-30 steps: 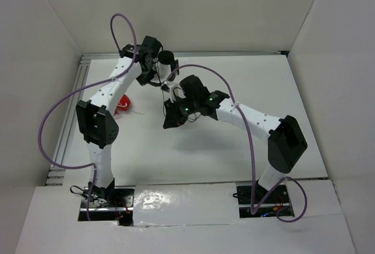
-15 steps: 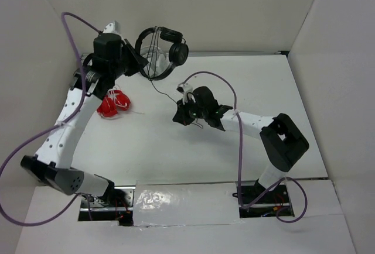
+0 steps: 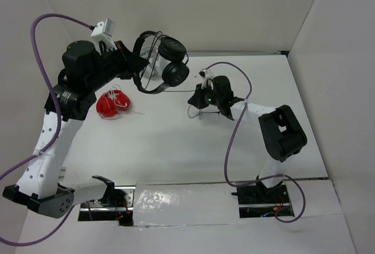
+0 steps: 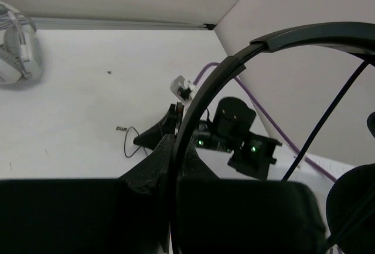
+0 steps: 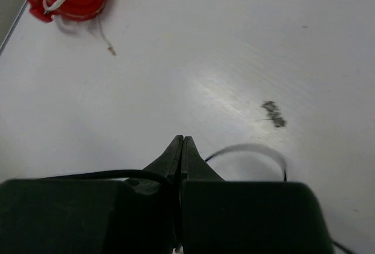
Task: Wrap the headphones
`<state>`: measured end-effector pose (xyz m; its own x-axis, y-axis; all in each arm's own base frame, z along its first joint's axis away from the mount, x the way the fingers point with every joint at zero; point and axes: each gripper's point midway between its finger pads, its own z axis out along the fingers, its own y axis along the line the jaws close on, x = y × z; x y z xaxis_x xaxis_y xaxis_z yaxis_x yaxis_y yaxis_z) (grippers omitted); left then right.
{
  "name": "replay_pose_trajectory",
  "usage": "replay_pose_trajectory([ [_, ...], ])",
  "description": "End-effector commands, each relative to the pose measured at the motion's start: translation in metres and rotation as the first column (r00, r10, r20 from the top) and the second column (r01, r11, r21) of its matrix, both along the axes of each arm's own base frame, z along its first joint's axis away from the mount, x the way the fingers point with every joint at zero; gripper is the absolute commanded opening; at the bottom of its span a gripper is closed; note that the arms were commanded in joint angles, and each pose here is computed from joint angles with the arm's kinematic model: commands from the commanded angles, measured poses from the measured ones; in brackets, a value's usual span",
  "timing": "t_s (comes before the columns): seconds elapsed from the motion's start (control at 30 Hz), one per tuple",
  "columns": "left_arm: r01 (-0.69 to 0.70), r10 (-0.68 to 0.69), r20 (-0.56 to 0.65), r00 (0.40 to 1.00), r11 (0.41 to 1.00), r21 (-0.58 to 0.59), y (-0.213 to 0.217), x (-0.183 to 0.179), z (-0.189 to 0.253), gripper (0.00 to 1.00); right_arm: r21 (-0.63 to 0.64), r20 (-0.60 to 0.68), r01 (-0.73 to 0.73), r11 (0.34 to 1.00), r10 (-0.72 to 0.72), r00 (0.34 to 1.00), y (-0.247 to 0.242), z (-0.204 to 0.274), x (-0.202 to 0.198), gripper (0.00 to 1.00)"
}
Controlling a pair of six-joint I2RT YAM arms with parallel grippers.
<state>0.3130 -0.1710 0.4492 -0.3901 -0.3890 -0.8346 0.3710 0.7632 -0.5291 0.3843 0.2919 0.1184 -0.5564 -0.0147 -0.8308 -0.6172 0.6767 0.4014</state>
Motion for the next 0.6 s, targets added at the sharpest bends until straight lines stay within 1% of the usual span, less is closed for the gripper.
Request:
replay_pose_trajectory([
  [0.0,0.097,-0.091,0.175,0.98,0.995,-0.023,-0.003,-0.029,0.046,0.0,0.113,-0.03,0.069,0.991,-0.066,0.997,-0.034,0.014,0.04,0.0],
  [0.07,0.111,-0.105,0.196,0.975,0.994,-0.016,-0.002,-0.037,0.049,0.0,0.116,-0.047,0.089,0.989,-0.084,0.995,-0.044,0.014,0.048,0.0],
  [0.17,0.13,-0.127,0.207,0.97,0.991,0.0,-0.003,-0.043,0.048,0.0,0.075,-0.047,0.176,0.982,-0.173,0.984,-0.065,0.018,0.067,0.0],
  [0.27,0.172,-0.176,0.202,0.964,0.984,0.038,-0.008,-0.044,0.037,0.0,0.079,-0.034,0.222,0.972,-0.22,0.975,-0.085,0.037,0.09,0.0],
  [0.37,0.211,-0.222,0.17,0.96,0.974,0.086,-0.013,-0.041,0.013,0.0,0.082,-0.024,0.279,0.957,-0.278,0.96,-0.11,0.056,0.115,0.0],
  [0.47,0.23,-0.247,0.13,0.96,0.964,0.136,-0.016,-0.034,-0.017,0.0,0.104,-0.018,0.288,0.952,-0.288,0.958,-0.13,0.08,0.135,0.0],
  [0.5,0.266,-0.287,0.136,0.948,0.952,0.154,-0.021,-0.035,-0.024,0.0,0.107,-0.008,0.291,0.951,-0.291,0.957,-0.134,0.088,0.139,0.0],
  [0.53,0.284,-0.305,0.09,0.948,0.938,0.197,-0.024,-0.026,-0.055,0.0,0.095,0.018,0.299,0.95,-0.302,0.953,-0.141,0.111,0.144,0.0],
  [0.57,0.271,-0.293,0.089,0.952,0.941,0.202,-0.023,-0.025,-0.056,0.0,0.089,0.037,0.291,0.952,-0.296,0.955,-0.141,0.115,0.144,0.0],
])
